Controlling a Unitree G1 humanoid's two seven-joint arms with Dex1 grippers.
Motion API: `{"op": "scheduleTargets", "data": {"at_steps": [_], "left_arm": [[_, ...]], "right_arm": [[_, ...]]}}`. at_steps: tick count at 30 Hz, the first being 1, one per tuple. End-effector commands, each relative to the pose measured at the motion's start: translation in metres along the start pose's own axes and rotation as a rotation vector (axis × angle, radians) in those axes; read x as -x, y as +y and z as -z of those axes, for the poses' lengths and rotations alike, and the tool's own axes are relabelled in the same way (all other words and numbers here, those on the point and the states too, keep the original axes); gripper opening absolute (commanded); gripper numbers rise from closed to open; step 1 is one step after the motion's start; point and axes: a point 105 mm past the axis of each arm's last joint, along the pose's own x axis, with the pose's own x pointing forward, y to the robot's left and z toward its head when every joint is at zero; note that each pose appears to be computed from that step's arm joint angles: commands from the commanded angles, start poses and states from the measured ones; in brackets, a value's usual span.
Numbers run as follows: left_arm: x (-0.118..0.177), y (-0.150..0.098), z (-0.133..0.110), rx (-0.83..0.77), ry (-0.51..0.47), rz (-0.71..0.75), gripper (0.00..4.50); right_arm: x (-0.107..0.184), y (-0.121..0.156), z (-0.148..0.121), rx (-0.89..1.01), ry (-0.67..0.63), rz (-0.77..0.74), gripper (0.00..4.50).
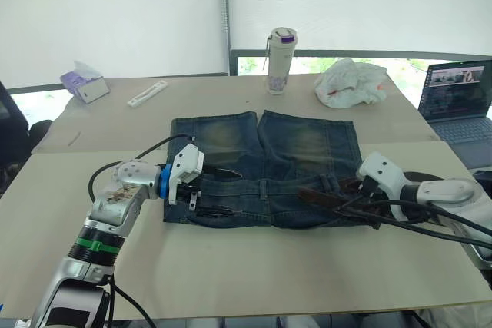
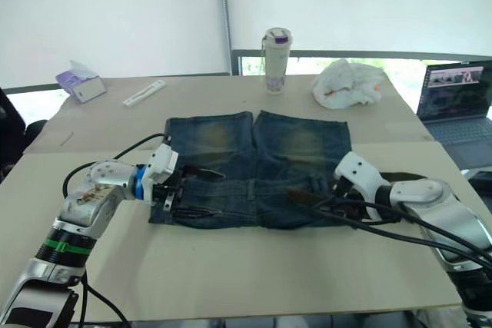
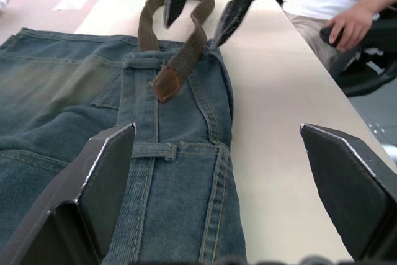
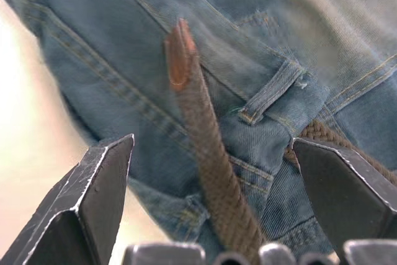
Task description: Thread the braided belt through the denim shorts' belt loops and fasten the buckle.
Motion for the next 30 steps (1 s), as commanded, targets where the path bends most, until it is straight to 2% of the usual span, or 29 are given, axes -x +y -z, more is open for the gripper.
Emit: {"op": "scheduleTargets", "data": {"at_steps": [1, 6, 8, 12, 13, 17, 23, 27, 30], "left_arm": [[0.0, 0.002, -0.009, -0.043, -0.016, 0.008, 4.5], [0.0, 0.001, -0.009, -0.043, -0.019, 0.01, 4.5], [0.0, 0.001, -0.009, -0.041, -0.021, 0.008, 4.5], [-0.001, 0.002, -0.008, -0.032, -0.029, 0.001, 4.5], [-0.002, 0.003, -0.009, -0.029, -0.034, 0.0, 4.5], [-0.01, 0.008, -0.015, -0.002, -0.085, -0.017, 4.5], [-0.034, 0.015, -0.029, 0.125, -0.24, 0.013, 4.5], [-0.05, 0.018, -0.04, 0.205, -0.321, 0.065, 4.5], [-0.055, 0.008, -0.043, 0.255, -0.323, 0.163, 4.5]], "right_arm": [[0.001, 0.001, -0.004, 0.029, 0.003, -0.015, 3.96], [-0.007, 0.002, -0.009, 0.044, -0.015, -0.03, 2.33], [-0.002, 0.002, -0.018, 0.041, -0.054, -0.038, 1.6], [0.006, 0.001, -0.014, 0.061, -0.045, -0.041, 0.22], [0.007, 0.002, -0.015, 0.067, -0.05, -0.049, 0.05], [0.012, 0.011, -0.031, 0.052, -0.131, -0.118, 0.05], [0.025, 0.056, -0.072, 0.027, -0.302, -0.423, 0.05], [0.023, 0.068, -0.079, 0.067, -0.299, -0.489, 0.05], [0.021, 0.07, -0.082, 0.07, -0.302, -0.497, 0.05]]}}
